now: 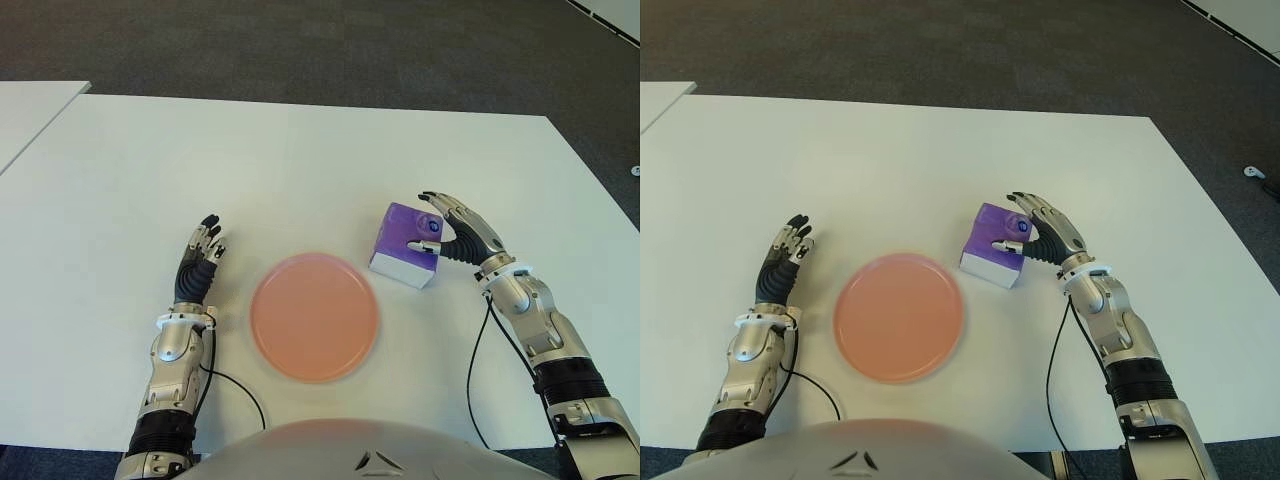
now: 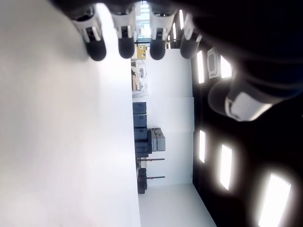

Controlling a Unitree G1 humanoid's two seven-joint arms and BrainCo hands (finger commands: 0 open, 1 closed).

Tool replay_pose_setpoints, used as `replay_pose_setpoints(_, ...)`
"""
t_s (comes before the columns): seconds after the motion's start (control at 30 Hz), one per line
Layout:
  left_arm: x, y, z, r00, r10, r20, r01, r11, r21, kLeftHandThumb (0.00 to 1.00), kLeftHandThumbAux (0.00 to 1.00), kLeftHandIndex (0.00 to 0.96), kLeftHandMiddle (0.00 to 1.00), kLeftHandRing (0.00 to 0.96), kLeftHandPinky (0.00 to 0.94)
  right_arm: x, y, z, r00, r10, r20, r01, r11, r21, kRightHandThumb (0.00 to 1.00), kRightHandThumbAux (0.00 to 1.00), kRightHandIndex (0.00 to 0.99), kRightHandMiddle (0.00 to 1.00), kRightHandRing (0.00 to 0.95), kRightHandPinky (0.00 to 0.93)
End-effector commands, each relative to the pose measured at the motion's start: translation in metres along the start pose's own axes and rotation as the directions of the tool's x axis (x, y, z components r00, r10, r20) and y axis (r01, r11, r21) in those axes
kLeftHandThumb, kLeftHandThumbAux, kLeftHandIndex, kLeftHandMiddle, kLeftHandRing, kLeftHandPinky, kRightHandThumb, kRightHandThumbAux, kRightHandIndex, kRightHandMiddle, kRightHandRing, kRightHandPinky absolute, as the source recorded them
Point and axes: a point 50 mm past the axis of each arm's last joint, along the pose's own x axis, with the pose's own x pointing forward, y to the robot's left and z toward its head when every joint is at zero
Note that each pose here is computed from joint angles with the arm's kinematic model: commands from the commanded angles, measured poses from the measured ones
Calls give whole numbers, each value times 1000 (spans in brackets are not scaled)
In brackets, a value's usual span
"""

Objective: Put the tissue paper into the plate.

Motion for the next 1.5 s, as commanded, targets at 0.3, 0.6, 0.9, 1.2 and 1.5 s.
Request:
replay_pose_setpoints(0.3,-10,-2,-16,996,4,-91,-5,1000,-9,0,452,0,0,0,0,-2,0,-2,1000,7,1,-7,1000,-1,303,329,0,0,0,0)
replay_pose_setpoints(0.6,-10,-2,-16,996,-2,-88,1,1000,-7,0,455,0,0,0,0,-3,-1,-2,1000,7,1,-7,1000,-1,303,329,0,0,0,0)
replay_pose_setpoints(0.9,-10,-3,-16,996,-3,-87,2,1000,-6,0,448,0,0,0,0,-3,-1,-3,1000,7,1,-7,1000,-1,303,329,0,0,0,0)
replay_pose_setpoints(1.2,-9,-3,-16,997,-4,-83,4,1000,-4,0,445,0,0,0,0,-2,-1,-3,1000,7,1,-7,1000,-1,303,329,0,0,0,0)
replay_pose_setpoints(1.5,-9,-3,-16,997,-7,-80,7,1000,-6,0,442,0,0,0,0,-2,-1,-3,1000,7,1,-7,1000,-1,303,329,0,0,0,0)
